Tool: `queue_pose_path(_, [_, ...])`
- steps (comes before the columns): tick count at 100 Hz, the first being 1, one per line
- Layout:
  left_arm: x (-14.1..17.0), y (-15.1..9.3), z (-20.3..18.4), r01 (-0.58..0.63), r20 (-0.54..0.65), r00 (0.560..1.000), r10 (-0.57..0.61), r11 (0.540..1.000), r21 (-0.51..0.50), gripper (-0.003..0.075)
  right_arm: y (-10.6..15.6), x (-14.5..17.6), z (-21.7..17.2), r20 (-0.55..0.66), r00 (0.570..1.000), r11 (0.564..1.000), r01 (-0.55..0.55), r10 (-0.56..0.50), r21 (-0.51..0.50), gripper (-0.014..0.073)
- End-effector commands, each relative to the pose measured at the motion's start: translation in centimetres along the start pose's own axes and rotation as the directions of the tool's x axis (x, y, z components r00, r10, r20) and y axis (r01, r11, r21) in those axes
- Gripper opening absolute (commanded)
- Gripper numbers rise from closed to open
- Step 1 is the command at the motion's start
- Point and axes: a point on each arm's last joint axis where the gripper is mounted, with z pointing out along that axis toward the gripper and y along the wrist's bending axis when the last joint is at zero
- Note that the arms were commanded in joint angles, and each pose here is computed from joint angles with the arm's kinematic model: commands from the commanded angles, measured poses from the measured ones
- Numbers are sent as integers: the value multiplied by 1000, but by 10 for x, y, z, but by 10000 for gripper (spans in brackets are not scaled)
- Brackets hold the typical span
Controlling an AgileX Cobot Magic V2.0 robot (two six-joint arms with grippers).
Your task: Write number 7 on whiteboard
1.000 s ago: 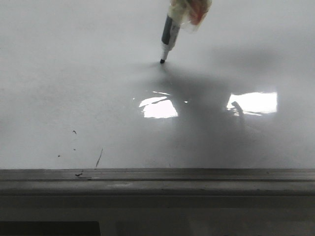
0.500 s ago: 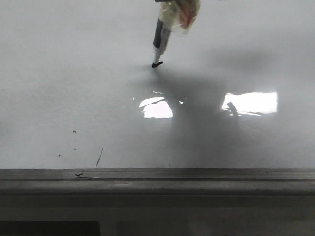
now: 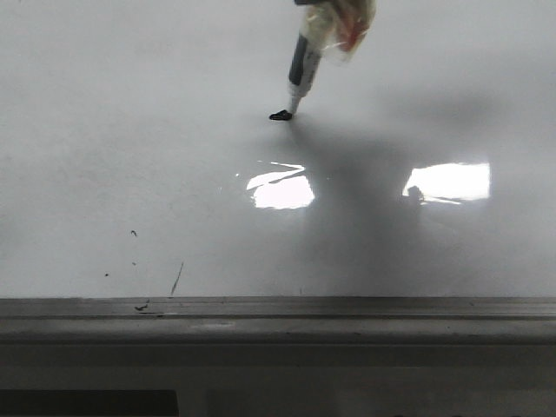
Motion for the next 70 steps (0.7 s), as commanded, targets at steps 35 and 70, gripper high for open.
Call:
queue_pose_path(35, [-9,1,0,16,27,1000,-16,1000,-13,-20,-31,6,-19,-92,995,966,-14,39,258,-71])
queue_pose_path(70, [-9,1,0,16,27,1000,-16,1000,-13,-20,7,36,-18,-165,978,991,-115,124,64,-71])
